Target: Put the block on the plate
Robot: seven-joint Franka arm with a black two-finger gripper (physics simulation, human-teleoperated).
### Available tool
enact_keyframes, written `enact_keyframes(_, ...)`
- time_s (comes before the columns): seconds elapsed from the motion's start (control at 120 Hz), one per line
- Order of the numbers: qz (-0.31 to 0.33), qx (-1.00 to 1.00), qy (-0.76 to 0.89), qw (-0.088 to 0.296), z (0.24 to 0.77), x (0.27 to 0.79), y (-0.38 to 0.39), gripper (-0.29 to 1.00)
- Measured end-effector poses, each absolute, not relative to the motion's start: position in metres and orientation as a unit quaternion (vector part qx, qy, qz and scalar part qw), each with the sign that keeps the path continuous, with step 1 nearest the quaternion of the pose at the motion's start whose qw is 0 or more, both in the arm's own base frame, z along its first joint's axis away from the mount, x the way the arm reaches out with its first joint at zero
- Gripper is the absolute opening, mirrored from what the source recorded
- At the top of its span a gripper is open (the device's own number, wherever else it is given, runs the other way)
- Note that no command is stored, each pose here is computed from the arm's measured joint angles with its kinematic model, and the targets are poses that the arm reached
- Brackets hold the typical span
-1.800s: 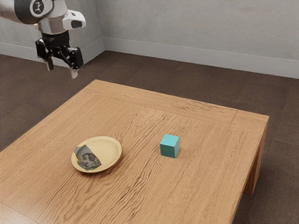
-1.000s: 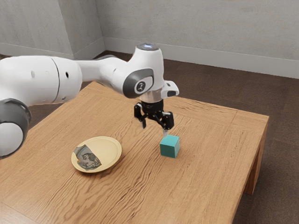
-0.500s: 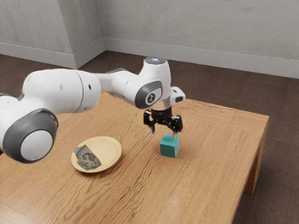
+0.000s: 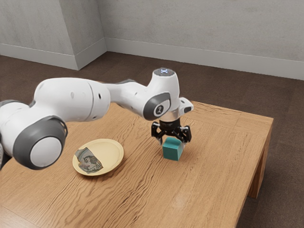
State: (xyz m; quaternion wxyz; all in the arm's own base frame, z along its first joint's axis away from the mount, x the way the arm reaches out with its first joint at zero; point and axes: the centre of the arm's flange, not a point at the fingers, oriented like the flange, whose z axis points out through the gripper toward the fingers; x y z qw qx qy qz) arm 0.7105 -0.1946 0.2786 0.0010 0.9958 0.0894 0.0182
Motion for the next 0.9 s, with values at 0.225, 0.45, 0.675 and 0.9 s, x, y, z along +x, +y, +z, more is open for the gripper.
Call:
enact_keyframes(0.225, 0.017, 0.995, 0.101, 0.001, 0.261, 0.711, -0.195, 0.70)
enact_keyframes(0.45, 0.020, 0.994, 0.108, 0.001, 0.259, 0.712, -0.195, 0.52)
enact_keyframes(0.675, 0.024, 0.993, 0.112, 0.000, 0.263, 0.712, -0.194, 0.43)
enact_keyframes(0.9, 0.050, 0.990, 0.129, -0.005, 0.333, 0.700, -0.168, 0.41)
